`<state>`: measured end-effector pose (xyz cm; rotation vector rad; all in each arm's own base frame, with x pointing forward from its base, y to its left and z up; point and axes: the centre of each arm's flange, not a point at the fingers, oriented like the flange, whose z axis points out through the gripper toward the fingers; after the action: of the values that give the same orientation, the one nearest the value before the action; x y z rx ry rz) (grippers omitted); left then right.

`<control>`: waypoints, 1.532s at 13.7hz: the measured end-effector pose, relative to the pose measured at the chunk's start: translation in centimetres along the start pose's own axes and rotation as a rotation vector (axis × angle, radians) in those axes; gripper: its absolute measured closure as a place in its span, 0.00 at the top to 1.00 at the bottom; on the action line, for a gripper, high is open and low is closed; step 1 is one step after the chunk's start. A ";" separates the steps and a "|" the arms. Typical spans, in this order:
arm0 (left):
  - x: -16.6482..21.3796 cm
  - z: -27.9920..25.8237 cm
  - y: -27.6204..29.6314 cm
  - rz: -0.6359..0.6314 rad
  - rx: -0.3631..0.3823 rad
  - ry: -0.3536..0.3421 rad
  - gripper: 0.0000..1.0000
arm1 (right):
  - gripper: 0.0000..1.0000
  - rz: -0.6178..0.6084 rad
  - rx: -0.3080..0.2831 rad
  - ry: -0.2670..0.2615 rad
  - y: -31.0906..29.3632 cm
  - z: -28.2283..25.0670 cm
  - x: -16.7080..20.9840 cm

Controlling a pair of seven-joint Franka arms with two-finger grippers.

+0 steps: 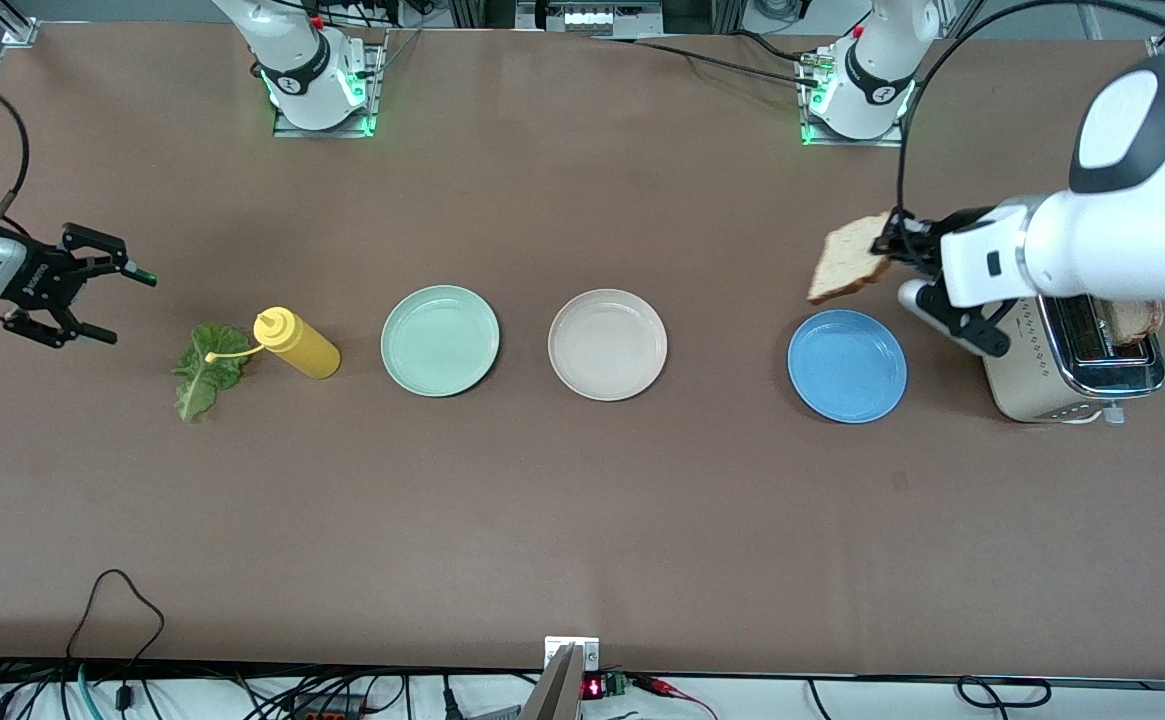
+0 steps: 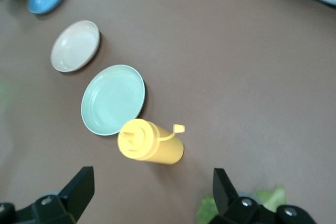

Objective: Make sandwich in beige plate with both arms
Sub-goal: 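Place the bread on the beige plate while the right gripper grasps the bottle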

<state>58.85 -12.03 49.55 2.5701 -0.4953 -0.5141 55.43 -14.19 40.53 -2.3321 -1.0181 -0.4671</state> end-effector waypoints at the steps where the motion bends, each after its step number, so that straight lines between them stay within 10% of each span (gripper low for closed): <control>1: 1.2 0.7 -0.6 -0.004 -0.066 0.019 0.10 | 1.00 -0.041 0.027 0.048 1.4 1.1 -1.7; 8: 7.8 8.2 0.2 -0.040 -0.331 0.123 0.10 | 1.00 -0.265 0.248 0.357 6.0 12.9 -9.9; 21: 13.7 29.0 -1.6 0.044 -0.588 0.290 0.08 | 1.00 -0.539 0.335 0.668 7.6 26.4 -16.3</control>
<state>58.47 -27.30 21.34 2.0152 -0.2484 -0.2177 52.98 -11.57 8.77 -1.4213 -1.2402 -1.0949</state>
